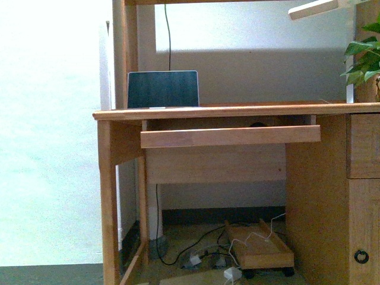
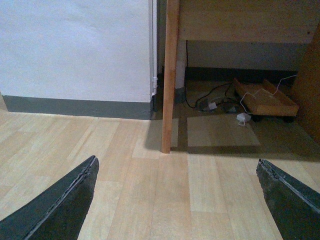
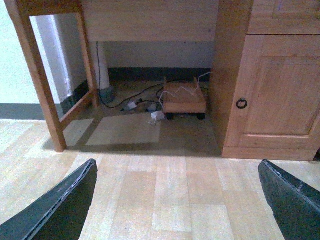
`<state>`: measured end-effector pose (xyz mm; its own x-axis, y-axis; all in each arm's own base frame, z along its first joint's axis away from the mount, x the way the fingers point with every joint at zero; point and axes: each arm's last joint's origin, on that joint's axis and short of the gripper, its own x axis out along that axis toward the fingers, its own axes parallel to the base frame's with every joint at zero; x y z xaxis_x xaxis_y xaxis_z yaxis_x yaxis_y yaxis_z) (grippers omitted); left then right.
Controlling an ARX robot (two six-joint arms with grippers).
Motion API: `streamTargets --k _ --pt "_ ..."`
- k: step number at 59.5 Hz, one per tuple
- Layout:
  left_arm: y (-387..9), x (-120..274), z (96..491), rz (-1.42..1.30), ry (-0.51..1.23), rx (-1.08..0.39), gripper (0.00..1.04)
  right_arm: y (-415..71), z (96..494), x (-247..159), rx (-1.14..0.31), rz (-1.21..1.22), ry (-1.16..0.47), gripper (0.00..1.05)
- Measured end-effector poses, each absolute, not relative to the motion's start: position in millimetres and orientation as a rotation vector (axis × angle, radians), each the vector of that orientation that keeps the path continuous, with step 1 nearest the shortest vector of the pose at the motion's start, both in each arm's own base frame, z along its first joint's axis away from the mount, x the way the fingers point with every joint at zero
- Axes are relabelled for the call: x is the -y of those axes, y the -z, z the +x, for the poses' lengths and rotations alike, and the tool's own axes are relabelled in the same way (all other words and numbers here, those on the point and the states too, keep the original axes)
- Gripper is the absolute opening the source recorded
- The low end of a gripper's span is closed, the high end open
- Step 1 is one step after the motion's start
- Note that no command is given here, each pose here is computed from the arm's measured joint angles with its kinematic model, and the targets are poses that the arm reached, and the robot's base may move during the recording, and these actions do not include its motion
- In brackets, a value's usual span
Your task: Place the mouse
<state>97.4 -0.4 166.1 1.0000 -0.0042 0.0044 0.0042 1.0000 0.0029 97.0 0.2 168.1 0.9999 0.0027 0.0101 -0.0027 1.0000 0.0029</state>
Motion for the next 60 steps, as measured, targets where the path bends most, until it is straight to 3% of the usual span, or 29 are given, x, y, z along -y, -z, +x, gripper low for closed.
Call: streamTargets --k 60 --pt "-166.1 0.4 97.4 0.003 0.005 0.004 0.97 -168.1 97.0 -0.2 0.010 0.003 -0.002 0.97"
